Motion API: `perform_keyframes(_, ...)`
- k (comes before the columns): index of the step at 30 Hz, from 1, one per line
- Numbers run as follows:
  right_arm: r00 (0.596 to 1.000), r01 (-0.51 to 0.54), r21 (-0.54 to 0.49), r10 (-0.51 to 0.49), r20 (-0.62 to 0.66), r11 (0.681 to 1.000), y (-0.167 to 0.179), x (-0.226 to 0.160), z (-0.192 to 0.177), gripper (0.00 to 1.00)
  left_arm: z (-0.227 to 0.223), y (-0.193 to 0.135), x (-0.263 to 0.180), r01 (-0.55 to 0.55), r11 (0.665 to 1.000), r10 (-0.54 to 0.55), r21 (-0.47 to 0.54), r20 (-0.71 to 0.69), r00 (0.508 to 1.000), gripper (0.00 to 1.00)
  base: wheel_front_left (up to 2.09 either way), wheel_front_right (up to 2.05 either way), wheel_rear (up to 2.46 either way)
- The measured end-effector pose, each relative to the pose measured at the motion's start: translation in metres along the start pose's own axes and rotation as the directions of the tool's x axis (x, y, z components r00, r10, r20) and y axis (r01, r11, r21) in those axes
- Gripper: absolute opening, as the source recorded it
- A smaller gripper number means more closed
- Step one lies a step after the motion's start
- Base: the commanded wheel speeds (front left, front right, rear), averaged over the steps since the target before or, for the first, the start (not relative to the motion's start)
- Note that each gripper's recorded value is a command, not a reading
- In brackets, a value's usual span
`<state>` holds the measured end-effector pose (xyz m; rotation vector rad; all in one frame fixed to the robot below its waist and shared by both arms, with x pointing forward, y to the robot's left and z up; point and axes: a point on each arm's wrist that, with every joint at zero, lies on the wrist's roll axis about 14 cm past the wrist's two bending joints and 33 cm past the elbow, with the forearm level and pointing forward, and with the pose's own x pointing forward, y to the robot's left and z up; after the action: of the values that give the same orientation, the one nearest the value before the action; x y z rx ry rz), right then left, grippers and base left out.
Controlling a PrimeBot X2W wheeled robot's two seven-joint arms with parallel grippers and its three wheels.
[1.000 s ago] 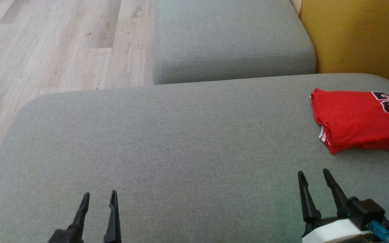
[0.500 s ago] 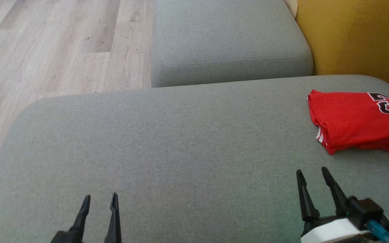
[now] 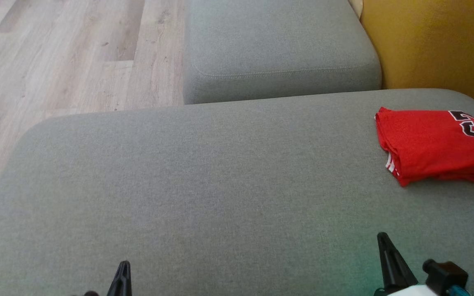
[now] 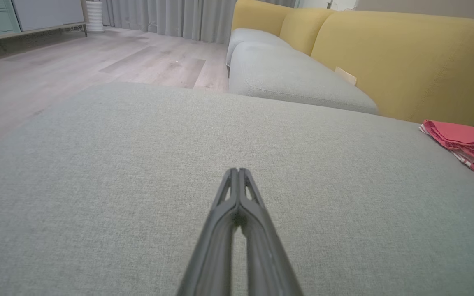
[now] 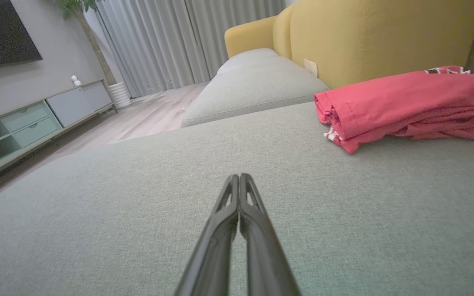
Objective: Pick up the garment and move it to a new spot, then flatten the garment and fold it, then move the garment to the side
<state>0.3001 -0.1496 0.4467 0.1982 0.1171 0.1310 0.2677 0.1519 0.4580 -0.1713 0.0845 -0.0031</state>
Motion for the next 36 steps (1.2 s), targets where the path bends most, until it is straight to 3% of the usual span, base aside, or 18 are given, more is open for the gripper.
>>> perform_keyframes(18, 0.998, 0.066, 0.203, -0.065, -0.013, 0.977, -0.015, 0.008, 0.003, 0.00, -0.003, 0.007, 0.015, -0.033, 0.977, 0.024, -0.211, -0.046, 0.999, 0.00, 0.00, 0.00, 0.00)
perform_keyframes(36, 0.994, 0.108, 0.401, -0.111, -0.016, 0.910, -0.027, 0.018, 0.011, 0.00, -0.003, 0.014, 0.031, -0.064, 0.909, 0.035, -0.411, -0.078, 0.996, 0.00, 0.00, 0.00, 0.00)
